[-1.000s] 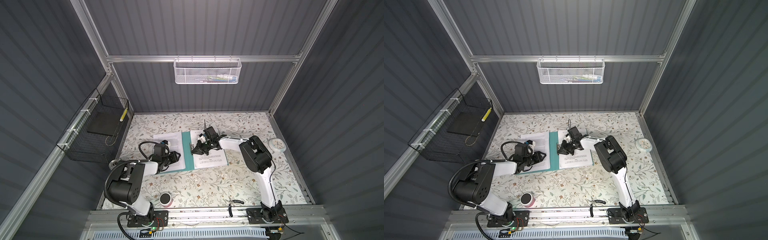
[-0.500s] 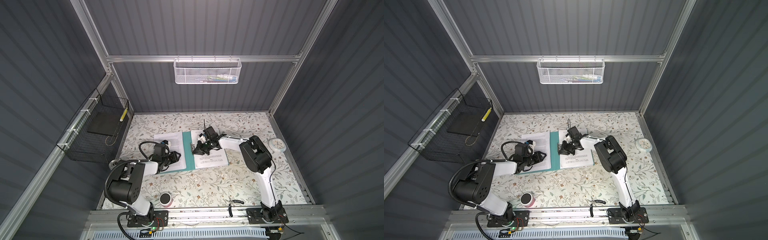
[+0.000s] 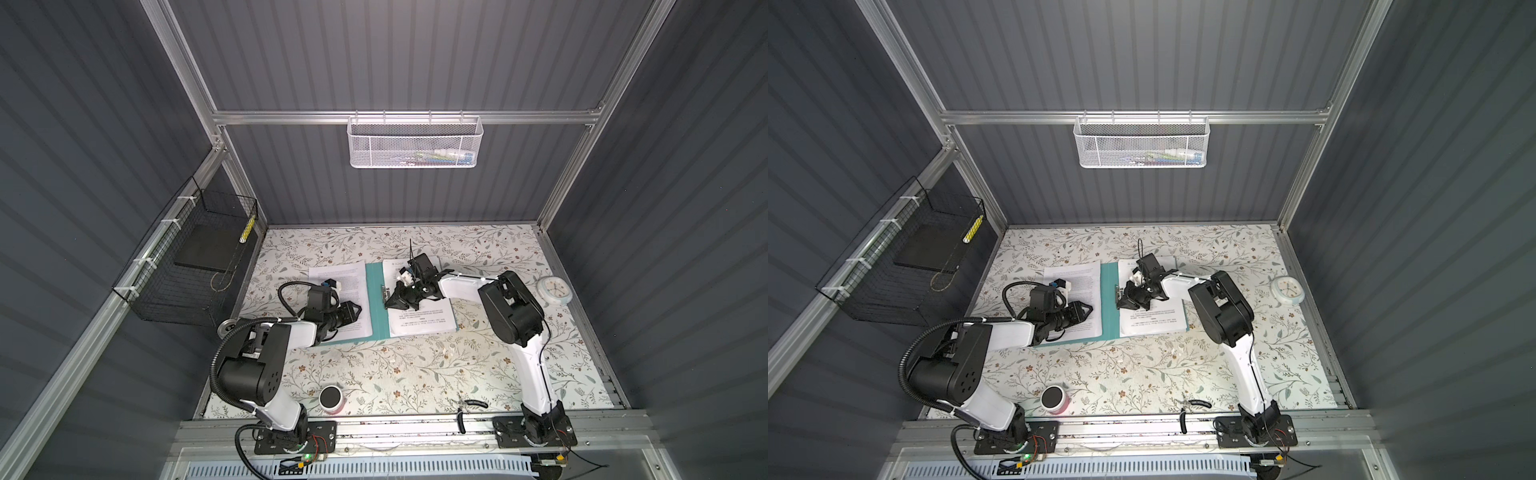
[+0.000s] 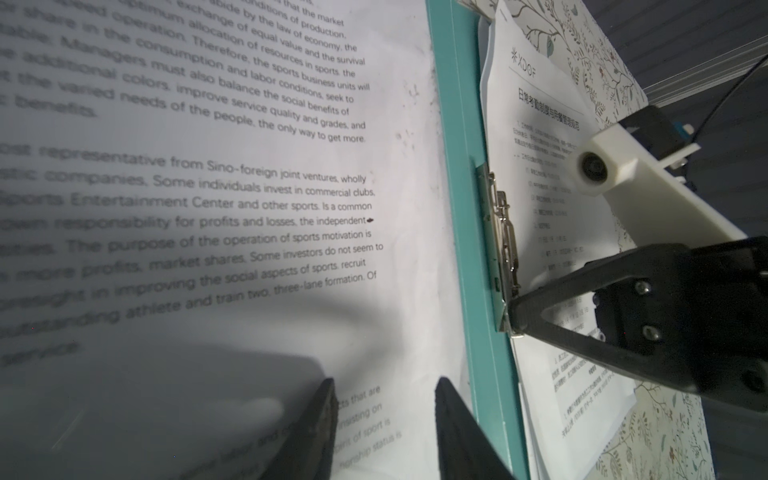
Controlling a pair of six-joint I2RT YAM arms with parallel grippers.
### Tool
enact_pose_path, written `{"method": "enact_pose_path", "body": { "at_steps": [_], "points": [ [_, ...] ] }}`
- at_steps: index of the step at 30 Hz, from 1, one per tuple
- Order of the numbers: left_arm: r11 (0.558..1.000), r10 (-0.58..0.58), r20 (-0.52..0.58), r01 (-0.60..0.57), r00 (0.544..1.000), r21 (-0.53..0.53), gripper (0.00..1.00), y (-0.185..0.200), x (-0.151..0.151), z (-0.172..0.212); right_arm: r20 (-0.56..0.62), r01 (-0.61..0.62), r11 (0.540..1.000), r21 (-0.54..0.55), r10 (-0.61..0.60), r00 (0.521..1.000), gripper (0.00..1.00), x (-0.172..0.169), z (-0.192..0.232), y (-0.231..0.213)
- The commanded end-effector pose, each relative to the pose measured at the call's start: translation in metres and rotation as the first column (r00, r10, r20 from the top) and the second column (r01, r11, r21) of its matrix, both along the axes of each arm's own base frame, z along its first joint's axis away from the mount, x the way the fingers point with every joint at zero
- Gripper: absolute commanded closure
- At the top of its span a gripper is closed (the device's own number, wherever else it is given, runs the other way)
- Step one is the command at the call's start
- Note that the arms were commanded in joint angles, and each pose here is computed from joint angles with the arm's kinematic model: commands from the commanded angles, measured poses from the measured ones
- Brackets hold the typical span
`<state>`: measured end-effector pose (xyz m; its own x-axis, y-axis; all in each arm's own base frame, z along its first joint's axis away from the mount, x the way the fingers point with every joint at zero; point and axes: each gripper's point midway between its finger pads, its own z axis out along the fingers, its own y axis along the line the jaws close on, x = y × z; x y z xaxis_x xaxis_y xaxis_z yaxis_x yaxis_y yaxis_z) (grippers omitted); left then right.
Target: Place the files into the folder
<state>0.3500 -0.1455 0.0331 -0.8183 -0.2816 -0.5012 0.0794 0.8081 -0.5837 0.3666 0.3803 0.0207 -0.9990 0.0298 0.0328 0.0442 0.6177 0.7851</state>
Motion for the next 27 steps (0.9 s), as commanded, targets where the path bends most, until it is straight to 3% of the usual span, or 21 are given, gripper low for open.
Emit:
{"method": "enact_pose_path", "body": {
  "at_steps": [1, 7, 9, 14, 17, 24, 27],
  "points": [
    [1.000, -0.004, -0.146, 0.008, 0.989, 0.026, 0.58, 0.006, -0.024, -0.033, -0.136, 0.088, 0.995, -0.050, -0.094, 0.986, 1.00, -0.011, -0.035, -0.013],
    [1.000, -0.013, -0.149, 0.017, 0.989, 0.022, 0.56, 0.004, -0.024, -0.032, -0.148, 0.096, 0.990, 0.101, -0.080, 0.986, 1.00, -0.002, 0.001, 0.000],
    [1.000, -0.014, -0.152, 0.017, 0.988, 0.020, 0.56, 0.004, -0.024, -0.033, -0.143, 0.097, 0.990, 0.106, -0.082, 0.986, 1.00, 0.000, 0.005, -0.001],
    [1.000, -0.020, -0.130, 0.023, 0.991, 0.017, 0.49, 0.003, -0.020, -0.021, -0.139, 0.117, 0.990, 0.077, -0.106, 0.985, 1.00, 0.004, 0.001, -0.009],
    [0.999, -0.026, -0.094, 0.028, 0.995, 0.017, 0.36, 0.001, -0.012, -0.002, -0.130, 0.136, 0.990, 0.028, -0.132, 0.983, 1.00, 0.005, -0.005, -0.021],
    [0.992, 0.001, -0.017, 0.001, 1.000, 0.126, 0.22, 0.014, 0.009, 0.030, -0.084, 0.182, 0.982, -0.055, -0.186, 0.979, 1.00, 0.004, -0.008, -0.050],
    [0.987, 0.021, -0.007, -0.020, 1.000, 0.158, 0.18, 0.020, 0.013, 0.035, -0.071, 0.172, 0.983, -0.064, -0.176, 0.982, 0.88, 0.004, -0.004, -0.054]
  ]
}}
